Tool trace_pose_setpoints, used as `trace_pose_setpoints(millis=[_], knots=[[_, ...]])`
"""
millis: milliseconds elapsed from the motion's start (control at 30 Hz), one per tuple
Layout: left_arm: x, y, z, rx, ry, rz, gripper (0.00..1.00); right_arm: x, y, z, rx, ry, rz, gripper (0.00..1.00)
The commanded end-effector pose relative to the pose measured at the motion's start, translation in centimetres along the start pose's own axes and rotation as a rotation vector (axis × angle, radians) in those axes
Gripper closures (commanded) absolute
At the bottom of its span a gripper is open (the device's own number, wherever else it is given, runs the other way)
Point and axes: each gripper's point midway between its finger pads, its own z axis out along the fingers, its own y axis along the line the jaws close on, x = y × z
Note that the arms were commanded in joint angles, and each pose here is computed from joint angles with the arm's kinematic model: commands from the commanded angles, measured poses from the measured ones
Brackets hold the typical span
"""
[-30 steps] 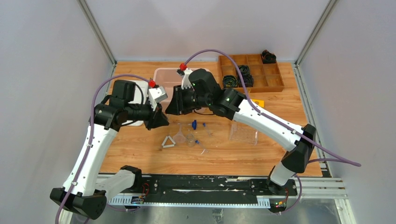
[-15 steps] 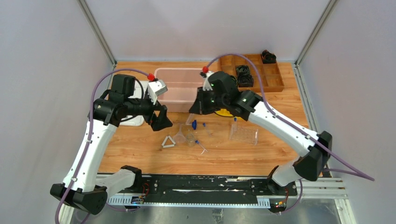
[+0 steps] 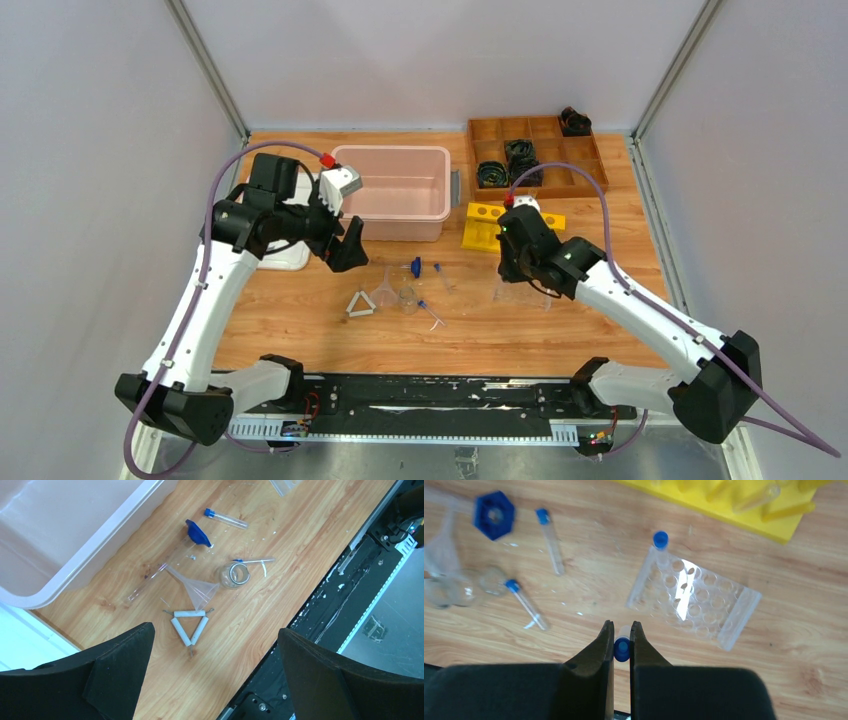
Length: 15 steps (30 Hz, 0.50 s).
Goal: Organize the chemistry lab equipment
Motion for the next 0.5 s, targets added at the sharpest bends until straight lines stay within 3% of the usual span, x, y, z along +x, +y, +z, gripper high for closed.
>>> trace_pose_setpoints(millis=[0, 467], knots=[[-0.5, -0.2, -0.4, -0.007, -0.024, 0.019, 0.00, 0.8, -2.2, 1.0, 0.086, -0.025, -0.016, 1.00], [-0.2, 0.3, -0.3, -0.035, -0.012, 0.006, 0.00, 0.8, -2.8, 3.3, 0.126, -0.071, -0.024, 1.00]])
